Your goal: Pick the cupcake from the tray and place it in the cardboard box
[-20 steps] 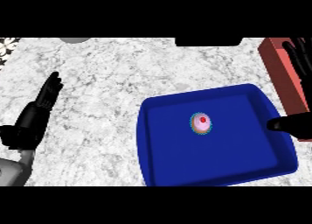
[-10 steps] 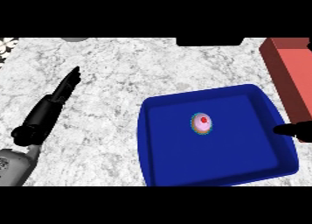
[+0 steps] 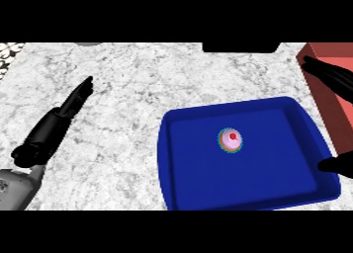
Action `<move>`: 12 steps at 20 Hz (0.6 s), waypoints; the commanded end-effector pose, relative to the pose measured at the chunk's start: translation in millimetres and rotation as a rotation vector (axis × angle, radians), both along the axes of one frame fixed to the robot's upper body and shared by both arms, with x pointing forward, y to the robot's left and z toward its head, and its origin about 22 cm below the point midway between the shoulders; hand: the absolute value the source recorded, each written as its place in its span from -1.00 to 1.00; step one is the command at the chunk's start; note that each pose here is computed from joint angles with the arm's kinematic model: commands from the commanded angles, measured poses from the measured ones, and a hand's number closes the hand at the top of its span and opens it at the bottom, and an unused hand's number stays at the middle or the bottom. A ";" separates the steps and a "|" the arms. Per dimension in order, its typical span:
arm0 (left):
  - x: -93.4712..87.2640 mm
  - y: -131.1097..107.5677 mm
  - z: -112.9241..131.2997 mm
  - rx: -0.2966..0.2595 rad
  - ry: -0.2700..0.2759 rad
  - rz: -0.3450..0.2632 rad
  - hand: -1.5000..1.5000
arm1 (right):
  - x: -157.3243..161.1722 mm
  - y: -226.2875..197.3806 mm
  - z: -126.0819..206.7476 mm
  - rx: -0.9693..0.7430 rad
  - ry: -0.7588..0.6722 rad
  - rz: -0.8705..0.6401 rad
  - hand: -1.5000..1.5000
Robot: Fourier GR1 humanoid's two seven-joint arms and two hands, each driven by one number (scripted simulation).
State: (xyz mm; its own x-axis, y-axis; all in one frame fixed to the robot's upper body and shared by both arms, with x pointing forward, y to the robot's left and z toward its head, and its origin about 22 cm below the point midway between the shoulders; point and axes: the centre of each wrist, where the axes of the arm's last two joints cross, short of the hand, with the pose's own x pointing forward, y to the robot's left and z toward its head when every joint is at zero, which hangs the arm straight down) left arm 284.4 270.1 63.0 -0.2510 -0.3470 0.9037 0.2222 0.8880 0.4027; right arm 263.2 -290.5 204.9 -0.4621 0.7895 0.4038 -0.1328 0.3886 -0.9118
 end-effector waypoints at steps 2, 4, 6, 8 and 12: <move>3.7 2.1 6.6 -0.002 -0.010 -0.003 0.00 | -18.1 39.8 2.4 -0.265 0.124 0.031 -1.00; 1.3 -5.3 7.9 -0.022 -0.015 -0.004 0.00 | -12.3 60.1 17.3 -0.300 0.130 0.026 -1.00; 3.3 1.0 -5.2 0.018 -0.018 -0.013 0.00 | -16.4 84.1 20.7 -0.371 0.127 0.016 -1.00; 3.7 -20.3 -6.9 0.007 -0.010 0.012 0.00 | -25.1 92.7 18.8 -0.429 0.153 0.004 -1.00; 13.6 -0.2 -4.0 -0.001 0.007 -0.016 0.00 | -16.2 137.4 0.8 -0.500 0.205 -0.019 -1.00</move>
State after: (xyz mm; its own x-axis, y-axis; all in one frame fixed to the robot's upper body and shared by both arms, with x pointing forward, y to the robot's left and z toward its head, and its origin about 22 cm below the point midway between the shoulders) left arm 291.8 266.8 59.6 -0.2533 -0.3427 0.9046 0.2301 0.8870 0.4004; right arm 249.3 -187.0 217.7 -0.4104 0.9015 0.1372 -0.2990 0.0092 -0.9542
